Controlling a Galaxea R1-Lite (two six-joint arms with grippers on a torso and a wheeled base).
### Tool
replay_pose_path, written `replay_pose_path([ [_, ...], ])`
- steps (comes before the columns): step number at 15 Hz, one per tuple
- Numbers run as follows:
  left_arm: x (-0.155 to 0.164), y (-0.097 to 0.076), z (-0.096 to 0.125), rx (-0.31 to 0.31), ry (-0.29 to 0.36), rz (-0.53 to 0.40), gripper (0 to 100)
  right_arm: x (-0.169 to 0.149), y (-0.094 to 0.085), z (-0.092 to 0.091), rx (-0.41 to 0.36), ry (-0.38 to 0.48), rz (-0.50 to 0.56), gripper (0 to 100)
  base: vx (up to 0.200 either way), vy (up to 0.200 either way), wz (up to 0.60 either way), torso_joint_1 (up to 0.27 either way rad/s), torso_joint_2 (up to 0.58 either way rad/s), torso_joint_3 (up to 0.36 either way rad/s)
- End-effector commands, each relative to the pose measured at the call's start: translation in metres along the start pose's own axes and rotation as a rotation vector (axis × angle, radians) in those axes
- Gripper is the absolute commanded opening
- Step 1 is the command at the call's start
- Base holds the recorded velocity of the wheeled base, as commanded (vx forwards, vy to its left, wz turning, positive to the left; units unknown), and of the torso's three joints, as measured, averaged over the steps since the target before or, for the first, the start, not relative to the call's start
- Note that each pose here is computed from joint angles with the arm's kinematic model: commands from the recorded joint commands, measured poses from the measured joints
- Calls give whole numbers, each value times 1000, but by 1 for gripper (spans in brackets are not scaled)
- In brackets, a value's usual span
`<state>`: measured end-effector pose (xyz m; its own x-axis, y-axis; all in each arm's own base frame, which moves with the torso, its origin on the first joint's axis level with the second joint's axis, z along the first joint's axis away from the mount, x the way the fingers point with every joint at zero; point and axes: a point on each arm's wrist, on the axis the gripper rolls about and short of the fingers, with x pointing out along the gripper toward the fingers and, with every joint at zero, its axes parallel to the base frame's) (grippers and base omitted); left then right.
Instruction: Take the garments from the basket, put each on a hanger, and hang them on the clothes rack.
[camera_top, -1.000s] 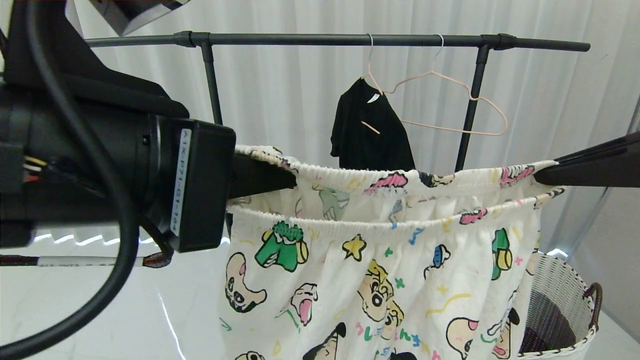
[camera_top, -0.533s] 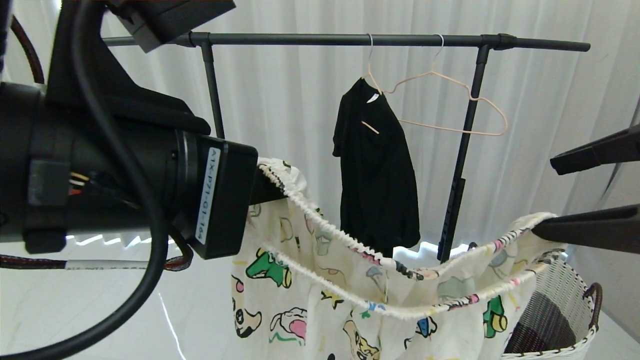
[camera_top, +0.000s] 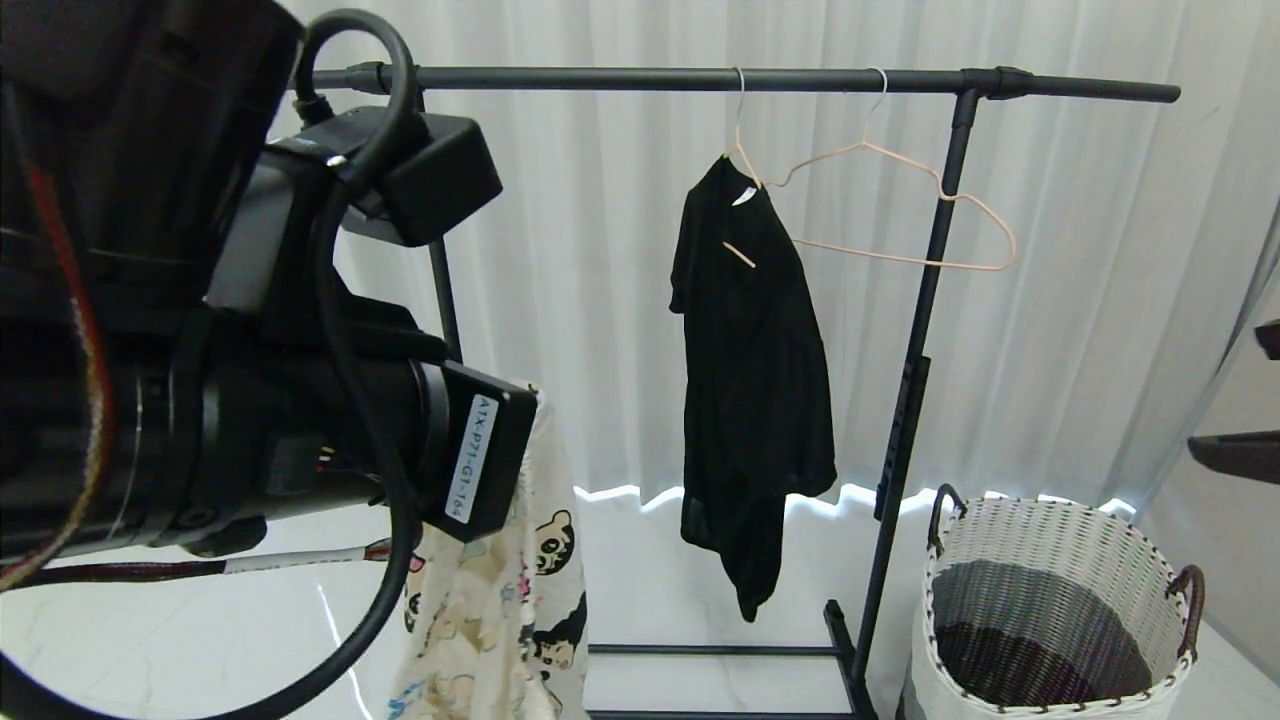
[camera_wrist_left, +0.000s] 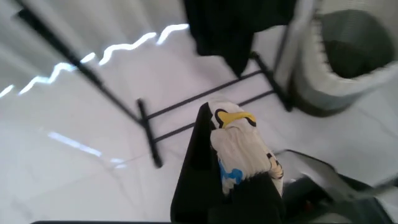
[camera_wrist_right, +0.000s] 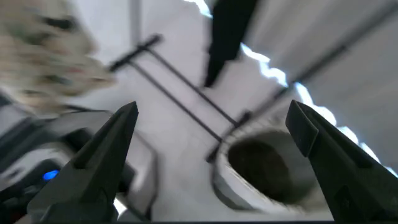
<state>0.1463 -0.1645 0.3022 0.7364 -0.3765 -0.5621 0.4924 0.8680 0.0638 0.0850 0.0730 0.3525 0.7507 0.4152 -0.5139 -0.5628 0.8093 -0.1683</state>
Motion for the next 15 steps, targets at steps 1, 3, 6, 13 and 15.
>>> replay_pose_path([
  [1, -11, 43, -18, -74, 16, 148, 0, 1, -27, -27, 71, 149, -395, 100, 0, 0, 0, 0, 0, 0],
  [3, -20, 89, -44, -111, 79, 357, 0, 4, -38, -51, 137, 248, -547, 100, 0, 0, 0, 0, 0, 0],
  [6, -42, 117, -83, -180, 142, 540, 0, 6, -35, -77, 165, 236, -593, 100, 0, 0, 0, 0, 0, 0],
  [13, -63, 113, -103, -209, 114, 589, 0, 22, -41, -72, 185, 168, -619, 100, 0, 0, 0, 36, -149, -109],
  [15, -64, 113, -102, -208, 106, 589, 0, 24, -42, -69, 189, 149, -623, 100, 0, 0, 0, 183, -469, -273],
])
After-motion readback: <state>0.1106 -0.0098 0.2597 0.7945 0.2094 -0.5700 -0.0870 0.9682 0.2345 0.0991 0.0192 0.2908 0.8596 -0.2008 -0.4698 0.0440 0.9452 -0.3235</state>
